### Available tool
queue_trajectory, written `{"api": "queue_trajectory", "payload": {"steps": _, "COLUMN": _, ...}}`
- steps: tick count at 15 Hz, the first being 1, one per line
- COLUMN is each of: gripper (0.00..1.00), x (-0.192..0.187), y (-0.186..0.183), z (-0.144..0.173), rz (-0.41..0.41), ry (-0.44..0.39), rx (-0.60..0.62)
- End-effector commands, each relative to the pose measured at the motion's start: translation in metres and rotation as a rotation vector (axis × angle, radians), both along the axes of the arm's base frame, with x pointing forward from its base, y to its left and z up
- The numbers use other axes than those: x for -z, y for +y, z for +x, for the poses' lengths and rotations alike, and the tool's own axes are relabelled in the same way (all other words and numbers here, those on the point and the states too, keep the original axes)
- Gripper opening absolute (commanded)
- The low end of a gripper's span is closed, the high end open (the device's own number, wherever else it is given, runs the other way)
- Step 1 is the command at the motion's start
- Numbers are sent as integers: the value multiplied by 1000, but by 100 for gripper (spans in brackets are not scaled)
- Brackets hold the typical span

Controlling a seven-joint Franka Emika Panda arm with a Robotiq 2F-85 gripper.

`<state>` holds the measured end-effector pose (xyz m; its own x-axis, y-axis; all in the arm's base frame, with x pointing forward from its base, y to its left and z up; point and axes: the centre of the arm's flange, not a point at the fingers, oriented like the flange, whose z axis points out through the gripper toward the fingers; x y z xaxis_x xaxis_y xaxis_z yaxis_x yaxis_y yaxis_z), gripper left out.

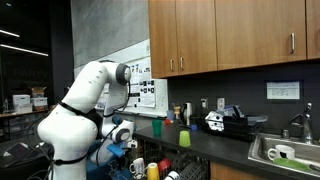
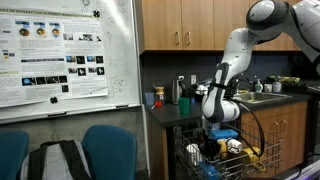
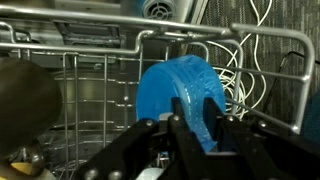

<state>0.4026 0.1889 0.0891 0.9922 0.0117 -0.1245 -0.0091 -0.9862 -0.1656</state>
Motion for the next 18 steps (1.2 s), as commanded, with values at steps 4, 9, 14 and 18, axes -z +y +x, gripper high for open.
{"api": "queue_trajectory", "payload": {"steps": 4, "gripper": 26, "x": 0, "y": 0, "z": 0, "rz": 0, "ry": 0, "rx": 0}}
{"api": "queue_trajectory", "payload": {"steps": 9, "gripper": 62, "x": -2, "y": -3, "z": 0, "rz": -7, "ry": -3, "rx": -9}}
{"api": "queue_trajectory", "payload": {"steps": 14, "gripper": 95, "x": -6, "y": -16, "z": 0, "rz": -29, "ry": 4, "rx": -14}}
{"api": "queue_trajectory", "payload": {"steps": 18, "gripper": 100, "x": -2, "y": -20, "z": -2, "rz": -58, "ry": 22, "rx": -29}}
